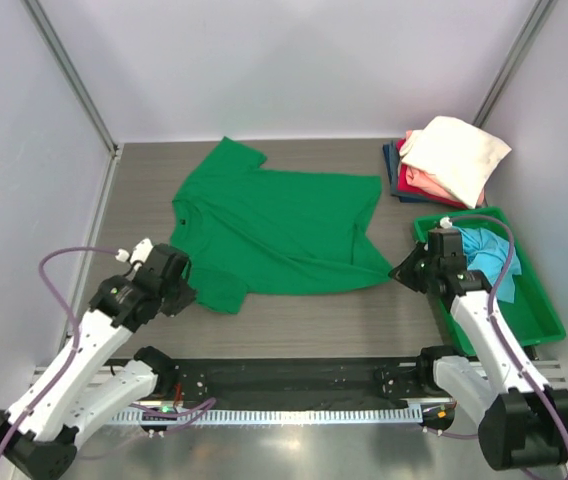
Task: Fold and stack the t-shirts
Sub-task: Fold the tshirt
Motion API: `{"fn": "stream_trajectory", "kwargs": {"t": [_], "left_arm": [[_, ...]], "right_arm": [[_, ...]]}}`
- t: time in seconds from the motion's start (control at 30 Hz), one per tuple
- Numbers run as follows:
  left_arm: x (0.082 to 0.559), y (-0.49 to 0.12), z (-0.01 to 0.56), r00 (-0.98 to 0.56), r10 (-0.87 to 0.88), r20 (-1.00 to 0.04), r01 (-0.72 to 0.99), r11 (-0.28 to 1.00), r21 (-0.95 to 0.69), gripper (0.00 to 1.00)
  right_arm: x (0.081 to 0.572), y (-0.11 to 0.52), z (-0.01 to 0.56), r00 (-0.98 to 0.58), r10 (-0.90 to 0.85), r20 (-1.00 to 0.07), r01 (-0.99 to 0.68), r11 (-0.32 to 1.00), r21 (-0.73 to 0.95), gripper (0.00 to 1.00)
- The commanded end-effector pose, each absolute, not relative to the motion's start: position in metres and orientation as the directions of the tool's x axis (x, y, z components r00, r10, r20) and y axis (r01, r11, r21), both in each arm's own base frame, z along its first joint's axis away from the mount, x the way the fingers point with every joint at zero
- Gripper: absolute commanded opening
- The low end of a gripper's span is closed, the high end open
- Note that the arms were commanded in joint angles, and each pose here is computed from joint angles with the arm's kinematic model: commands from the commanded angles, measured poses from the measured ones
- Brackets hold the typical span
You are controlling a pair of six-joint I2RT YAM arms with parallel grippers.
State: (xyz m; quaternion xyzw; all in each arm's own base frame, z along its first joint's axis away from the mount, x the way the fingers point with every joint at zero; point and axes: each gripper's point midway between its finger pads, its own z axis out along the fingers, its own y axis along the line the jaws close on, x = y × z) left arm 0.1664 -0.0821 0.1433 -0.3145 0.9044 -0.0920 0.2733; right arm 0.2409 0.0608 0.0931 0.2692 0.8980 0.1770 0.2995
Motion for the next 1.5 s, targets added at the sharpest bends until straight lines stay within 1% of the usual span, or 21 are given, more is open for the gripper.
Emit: {"fn": "stream_trajectory", "kwargs": {"t": [0.0, 0.17, 0.37, 0.57, 0.63, 0.7, 0.73, 0.8, 0.87, 0.9, 0.93, 0.97, 1.07, 1.17, 1.23, 1.27, 1.33, 1.37, 1.4, 1.43, 1.47], "left_arm": [[0.143, -0.058, 0.155, -0.638, -0.618, -0.46, -0.553, 0.783, -0.285, 0.0], [0.134, -0.053, 0.17, -0.631, -0.62, -0.467, -0.539, 0.783, -0.312, 0.01], [0.151, -0.05, 0.2, -0.625, -0.559, -0.544, -0.488, 0.824, -0.286, 0.0], [0.201, -0.057, 0.225, -0.647, -0.437, -0.625, -0.432, 0.886, -0.172, 0.0], [0.228, -0.059, 0.229, -0.66, -0.402, -0.635, -0.42, 0.898, -0.131, 0.0], [0.255, -0.066, 0.239, -0.659, -0.395, -0.641, -0.392, 0.907, -0.156, 0.0], [0.271, -0.057, 0.23, -0.689, -0.373, -0.621, -0.395, 0.912, -0.11, 0.0], [0.301, -0.059, 0.241, -0.684, -0.363, -0.633, -0.371, 0.92, -0.126, 0.0], [0.336, -0.055, 0.242, -0.71, -0.315, -0.63, -0.352, 0.933, -0.07, 0.0], [0.345, -0.054, 0.241, -0.726, -0.291, -0.623, -0.341, 0.939, -0.041, 0.0], [0.361, -0.055, 0.219, -0.77, -0.265, -0.58, -0.338, 0.941, 0.019, 0.0], [0.376, -0.058, 0.228, -0.763, -0.257, -0.594, -0.329, 0.944, 0.014, 0.0], [0.407, -0.063, 0.203, -0.816, -0.217, -0.536, -0.298, 0.952, 0.068, 0.0], [0.433, -0.062, 0.196, -0.823, -0.207, -0.529, -0.288, 0.955, 0.075, 0.0], [0.446, -0.055, 0.171, -0.857, -0.196, -0.477, -0.282, 0.952, 0.116, 0.0], [0.458, -0.055, 0.179, -0.846, -0.201, -0.494, -0.285, 0.953, 0.1, 0.0], [0.472, -0.048, 0.151, -0.873, -0.209, -0.44, -0.286, 0.951, 0.116, 0.04], [0.481, -0.05, 0.164, -0.863, -0.221, -0.455, -0.288, 0.954, 0.082, 0.09], [0.487, -0.05, 0.147, -0.881, -0.225, -0.417, -0.284, 0.955, 0.084, 0.2], [0.49, -0.048, 0.151, -0.877, -0.231, -0.421, -0.287, 0.955, 0.072, 0.28], [0.493, -0.047, 0.165, -0.866, -0.233, -0.443, -0.29, 0.955, 0.064, 0.39]], "right_arm": [[0.223, 0.062, 0.104, -0.671, 0.604, -0.43, 0.383, 0.779, 0.496, 0.01], [0.203, 0.065, 0.122, -0.656, 0.631, -0.414, 0.392, 0.754, 0.528, 0.01], [0.198, 0.066, 0.133, -0.649, 0.639, -0.412, 0.387, 0.744, 0.545, 0.01], [0.231, 0.057, 0.134, -0.656, 0.61, -0.445, 0.402, 0.781, 0.478, 0.01], [0.246, 0.053, 0.137, -0.654, 0.6, -0.462, 0.401, 0.792, 0.46, 0.01], [0.265, 0.052, 0.131, -0.666, 0.59, -0.456, 0.411, 0.801, 0.436, 0.01], [0.28, 0.051, 0.14, -0.65, 0.59, -0.479, 0.4, 0.802, 0.444, 0.01], [0.296, 0.05, 0.129, -0.674, 0.582, -0.455, 0.42, 0.809, 0.411, 0.01], [0.318, 0.05, 0.136, -0.669, 0.574, -0.473, 0.411, 0.815, 0.408, 0.01], [0.325, 0.049, 0.125, -0.685, 0.572, -0.451, 0.427, 0.817, 0.387, 0.01], [0.337, 0.051, 0.13, -0.679, 0.569, -0.464, 0.415, 0.819, 0.396, 0.01], [0.344, 0.05, 0.129, -0.678, 0.57, -0.464, 0.42, 0.819, 0.392, 0.01], [0.361, 0.049, 0.114, -0.69, 0.571, -0.445, 0.439, 0.819, 0.37, 0.01], [0.376, 0.047, 0.1, -0.691, 0.578, -0.434, 0.459, 0.815, 0.353, 0.01], [0.387, 0.045, 0.088, -0.694, 0.588, -0.415, 0.477, 0.808, 0.346, 0.01], [0.392, 0.044, 0.086, -0.689, 0.596, -0.412, 0.487, 0.802, 0.346, 0.01], [0.404, 0.043, 0.084, -0.683, 0.607, -0.405, 0.497, 0.794, 0.352, 0.02], [0.408, 0.043, 0.076, -0.69, 0.612, -0.388, 0.508, 0.79, 0.343, 0.06], [0.416, 0.042, 0.081, -0.679, 0.621, -0.392, 0.511, 0.783, 0.355, 0.15], [0.418, 0.039, 0.081, -0.673, 0.63, -0.387, 0.518, 0.775, 0.361, 0.44], [0.422, 0.039, 0.082, -0.67, 0.636, -0.382, 0.52, 0.77, 0.368, 0.62]]}}
